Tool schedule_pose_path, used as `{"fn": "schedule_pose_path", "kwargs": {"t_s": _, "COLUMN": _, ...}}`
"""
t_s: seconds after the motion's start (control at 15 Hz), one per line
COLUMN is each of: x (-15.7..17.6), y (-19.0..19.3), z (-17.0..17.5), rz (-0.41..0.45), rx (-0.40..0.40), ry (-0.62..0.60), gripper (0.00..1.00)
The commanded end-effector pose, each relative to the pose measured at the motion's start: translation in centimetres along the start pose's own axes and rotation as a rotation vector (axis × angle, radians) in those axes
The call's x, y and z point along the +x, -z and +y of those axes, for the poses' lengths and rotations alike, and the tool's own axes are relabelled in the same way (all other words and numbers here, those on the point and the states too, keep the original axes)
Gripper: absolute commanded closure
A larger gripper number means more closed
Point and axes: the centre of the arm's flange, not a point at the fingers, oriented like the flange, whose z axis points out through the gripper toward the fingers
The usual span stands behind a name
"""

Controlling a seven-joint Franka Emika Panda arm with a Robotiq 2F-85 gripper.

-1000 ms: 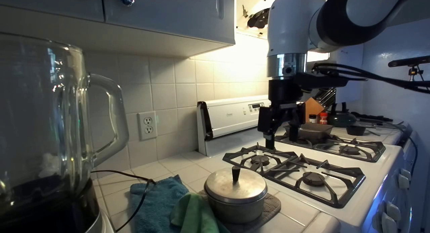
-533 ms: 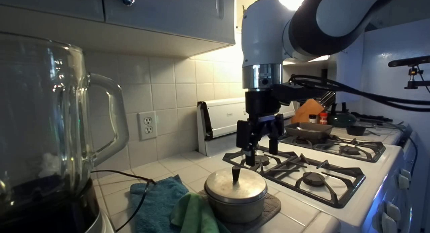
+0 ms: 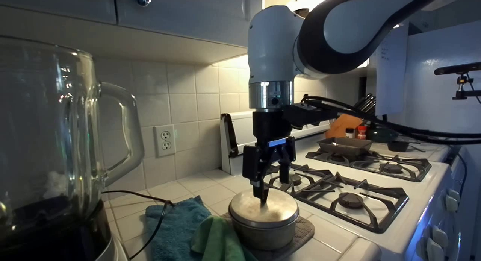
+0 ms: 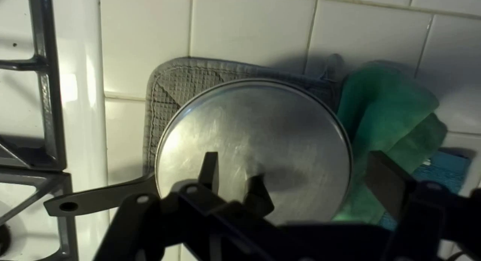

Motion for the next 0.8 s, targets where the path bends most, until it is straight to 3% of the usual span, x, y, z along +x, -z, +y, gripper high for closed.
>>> {"fn": "schedule_pose_path", "kwargs": {"t_s": 0.0, "x": 2.7, "y": -0.8, "z": -1.0, "rz": 0.032, "rx": 0.016, "ry": 0.05, "gripper": 0.0}}
{"fn": "schedule_pose_path", "kwargs": {"t_s": 0.33, "x": 4.2, "y": -1.7, "z": -0.9, "rz": 0.069, "rx": 0.031, "ry": 0.075, "gripper": 0.0}}
{"fn": "schedule_pose_path", "kwargs": {"t_s": 0.4, "x": 4.5, "y": -1.7, "z": -1.0, "rz": 0.074, "rx": 0.031, "ry": 0.077, "gripper": 0.07}}
{"fn": "schedule_pose_path", "kwargs": {"t_s": 0.53, "x": 4.8, "y": -2.0, "z": -0.9, "rz": 0.077, "rx": 0.024, "ry": 0.081, "gripper": 0.34}}
{"fn": "schedule_pose_path", "kwargs": {"t_s": 0.73, "x": 5.4, "y": -1.9, "z": -0.8, "rz": 0.09, "rx": 0.015, "ry": 0.071, "gripper": 0.55}}
